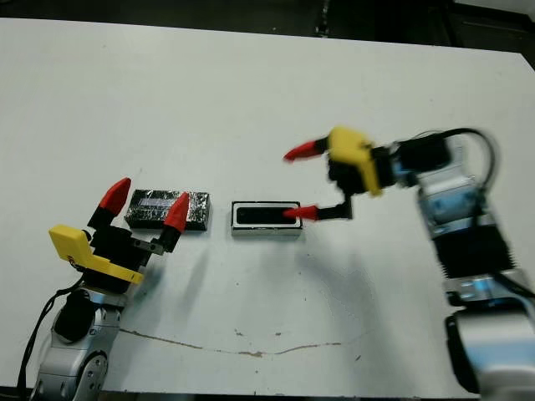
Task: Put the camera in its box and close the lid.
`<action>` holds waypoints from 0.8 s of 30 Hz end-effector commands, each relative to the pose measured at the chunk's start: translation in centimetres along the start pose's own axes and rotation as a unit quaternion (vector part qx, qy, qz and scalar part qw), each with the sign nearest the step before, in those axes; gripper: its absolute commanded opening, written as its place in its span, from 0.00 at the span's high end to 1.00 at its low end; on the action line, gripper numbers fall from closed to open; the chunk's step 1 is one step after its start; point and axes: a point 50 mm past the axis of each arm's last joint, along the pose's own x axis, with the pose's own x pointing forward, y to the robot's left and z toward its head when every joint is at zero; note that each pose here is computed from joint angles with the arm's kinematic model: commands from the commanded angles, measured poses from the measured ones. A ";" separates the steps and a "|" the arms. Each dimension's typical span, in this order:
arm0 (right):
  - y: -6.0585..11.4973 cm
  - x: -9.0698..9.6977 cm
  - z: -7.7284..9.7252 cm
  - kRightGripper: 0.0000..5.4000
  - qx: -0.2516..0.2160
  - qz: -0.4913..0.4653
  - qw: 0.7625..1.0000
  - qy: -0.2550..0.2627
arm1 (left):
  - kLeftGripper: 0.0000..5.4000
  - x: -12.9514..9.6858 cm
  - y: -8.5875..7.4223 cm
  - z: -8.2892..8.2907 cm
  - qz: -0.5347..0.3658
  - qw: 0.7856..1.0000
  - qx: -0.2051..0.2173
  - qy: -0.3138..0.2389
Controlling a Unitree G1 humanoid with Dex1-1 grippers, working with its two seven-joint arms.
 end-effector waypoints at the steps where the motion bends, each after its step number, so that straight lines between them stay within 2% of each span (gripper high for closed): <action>1: 1.5 -2.5 -1.0 0.00 0.070 -0.096 0.991 -0.054 | 0.00 0.0 1.5 1.4 -0.018 0.999 0.046 -0.018; 4: 3.8 -2.9 -2.1 0.00 0.115 -0.209 0.968 -0.082 | 0.00 0.6 2.9 3.1 -0.060 0.994 0.080 -0.040; 7: 7.0 -2.5 -3.8 0.06 0.157 -0.307 0.934 -0.092 | 0.00 1.5 4.5 5.3 -0.122 0.981 0.138 -0.054; 9: 9.0 -2.0 -4.9 0.11 0.193 -0.341 0.914 -0.103 | 0.00 2.3 5.3 6.6 -0.162 0.968 0.185 -0.054; 12: 11.1 -1.7 -5.7 0.19 0.224 -0.368 0.896 -0.108 | 0.00 3.2 6.2 7.9 -0.198 0.953 0.223 -0.043; 18: 13.7 -1.6 -7.0 0.36 0.229 -0.434 0.861 -0.139 | 0.00 5.3 7.0 9.8 -0.268 0.910 0.315 0.036; 20: 14.0 -1.6 -7.4 0.41 0.229 -0.450 0.852 -0.141 | 0.00 5.9 7.1 10.1 -0.291 0.898 0.323 0.064; 24: 14.3 -1.5 -8.0 0.52 0.246 -0.471 0.834 -0.148 | 0.00 7.3 7.5 9.6 -0.359 0.873 0.312 0.109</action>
